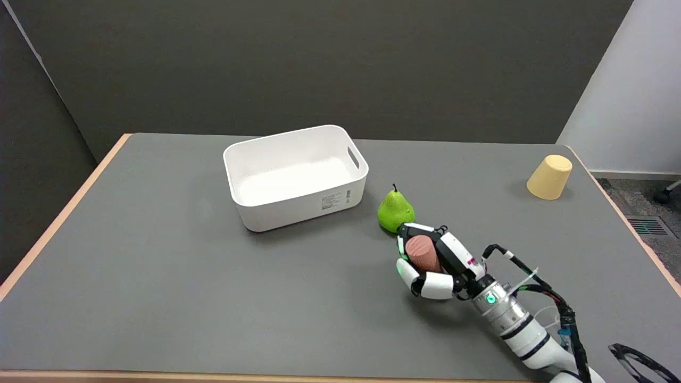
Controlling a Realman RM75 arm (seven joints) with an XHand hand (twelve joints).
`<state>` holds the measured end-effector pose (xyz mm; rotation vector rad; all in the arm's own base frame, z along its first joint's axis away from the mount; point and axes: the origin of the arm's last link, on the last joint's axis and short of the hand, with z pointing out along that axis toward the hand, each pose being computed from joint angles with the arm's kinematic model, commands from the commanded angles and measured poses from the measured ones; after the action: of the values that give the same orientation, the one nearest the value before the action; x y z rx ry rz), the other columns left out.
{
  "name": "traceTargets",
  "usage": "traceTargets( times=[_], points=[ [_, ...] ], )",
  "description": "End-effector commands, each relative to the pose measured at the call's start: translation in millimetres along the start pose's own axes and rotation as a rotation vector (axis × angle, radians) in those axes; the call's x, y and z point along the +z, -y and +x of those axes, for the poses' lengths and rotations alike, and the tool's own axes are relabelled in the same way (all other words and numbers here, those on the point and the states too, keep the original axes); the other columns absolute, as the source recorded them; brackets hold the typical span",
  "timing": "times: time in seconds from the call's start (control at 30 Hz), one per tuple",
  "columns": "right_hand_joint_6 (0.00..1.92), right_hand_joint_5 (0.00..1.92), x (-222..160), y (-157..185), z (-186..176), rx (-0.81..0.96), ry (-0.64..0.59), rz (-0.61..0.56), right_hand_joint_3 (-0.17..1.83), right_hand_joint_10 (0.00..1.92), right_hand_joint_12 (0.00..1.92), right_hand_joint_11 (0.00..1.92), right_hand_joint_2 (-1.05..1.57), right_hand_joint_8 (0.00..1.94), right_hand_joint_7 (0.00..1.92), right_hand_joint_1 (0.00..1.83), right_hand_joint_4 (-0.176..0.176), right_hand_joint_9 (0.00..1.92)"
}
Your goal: Place the wooden cylinder in the box.
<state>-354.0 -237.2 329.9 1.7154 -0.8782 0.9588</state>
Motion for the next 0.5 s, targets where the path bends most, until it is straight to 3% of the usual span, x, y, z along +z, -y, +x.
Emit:
traceTargets(
  times=[0.03, 0.33, 0.5],
  points=[
    [1.92, 0.71, 55.7, 43.6, 46.7, -0.330, -0.024, 0.088, 0.87, 1.92, 1.92, 1.15, 0.66, 1.94, 1.03, 1.09, 0.012, 1.33],
    [1.92, 0.77, 98.6, 97.7, 72.6, -0.497, -0.068, 0.152, 0.87, 1.92, 1.92, 1.16, 0.66, 1.94, 1.08, 1.10, 0.023, 1.34],
    [1.92, 0.78, 143.0, 130.9, 68.1, -0.531, -0.046, 0.192, 0.88, 1.92, 1.92, 1.18, 0.65, 1.94, 1.08, 1.10, 0.024, 1.35]
  ],
)
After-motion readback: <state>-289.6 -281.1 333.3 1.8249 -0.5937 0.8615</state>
